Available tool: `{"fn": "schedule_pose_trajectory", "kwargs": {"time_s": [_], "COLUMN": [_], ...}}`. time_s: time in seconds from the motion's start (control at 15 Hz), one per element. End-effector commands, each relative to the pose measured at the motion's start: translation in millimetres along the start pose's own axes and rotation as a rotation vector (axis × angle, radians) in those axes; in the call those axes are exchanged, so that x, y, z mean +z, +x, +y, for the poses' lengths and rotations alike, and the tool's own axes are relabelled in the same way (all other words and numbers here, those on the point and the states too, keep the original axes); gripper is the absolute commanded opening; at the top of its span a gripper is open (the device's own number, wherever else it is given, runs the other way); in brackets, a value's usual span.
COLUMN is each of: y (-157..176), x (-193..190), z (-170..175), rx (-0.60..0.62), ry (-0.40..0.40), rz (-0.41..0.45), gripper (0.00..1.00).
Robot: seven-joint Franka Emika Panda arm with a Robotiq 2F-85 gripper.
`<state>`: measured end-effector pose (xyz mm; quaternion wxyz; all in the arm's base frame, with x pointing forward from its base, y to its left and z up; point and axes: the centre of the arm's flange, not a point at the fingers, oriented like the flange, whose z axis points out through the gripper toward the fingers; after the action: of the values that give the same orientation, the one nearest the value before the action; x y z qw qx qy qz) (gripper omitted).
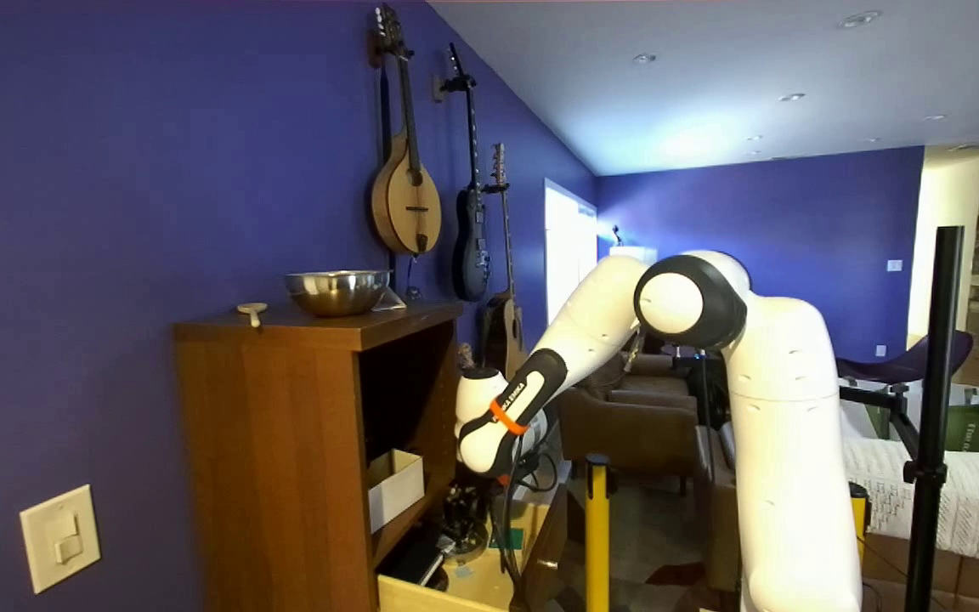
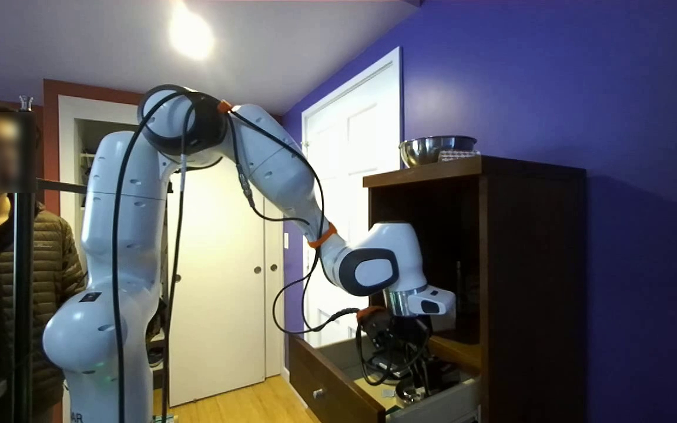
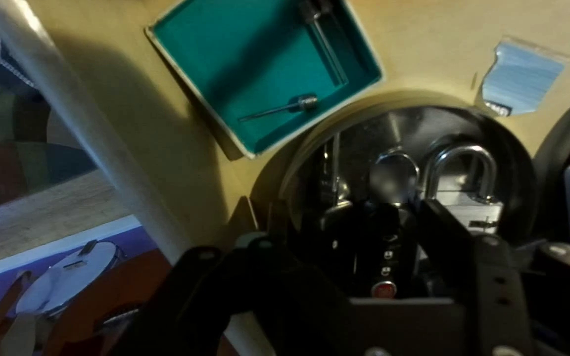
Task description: Pick up the object from the silver bowl in the drawer and put it on the first shelf above the chest of drawers
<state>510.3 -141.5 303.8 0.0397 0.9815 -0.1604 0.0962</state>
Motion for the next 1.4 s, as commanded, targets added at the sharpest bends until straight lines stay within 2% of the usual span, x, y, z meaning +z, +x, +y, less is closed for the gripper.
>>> {"fn": "schedule_pose_trajectory", "kwargs": {"time_s": [0.0,0.27,0.4,0.53,0.87,0.93,1.0,1.07,1.27,1.33], "y": [-1,4,5,4,4,3,3,2,0,-1], "x": [-5,4,8,12,20,21,23,23,23,22], "z": [5,2,1,1,-2,-3,-6,-7,-9,-10], "rx": [0.016,0.009,0.007,0.008,0.002,0.001,0.0,-0.004,-0.034,-0.037], "ry": [-0.005,-0.002,-0.005,-0.007,-0.022,-0.023,-0.016,-0.016,0.054,0.056], "rz": [0.03,0.051,0.054,0.055,0.051,0.046,0.042,0.039,-0.006,-0.007], "gripper": [0.71,0.6,0.6,0.54,0.5,0.32,0.24,0.22,0.01,0.0]}}
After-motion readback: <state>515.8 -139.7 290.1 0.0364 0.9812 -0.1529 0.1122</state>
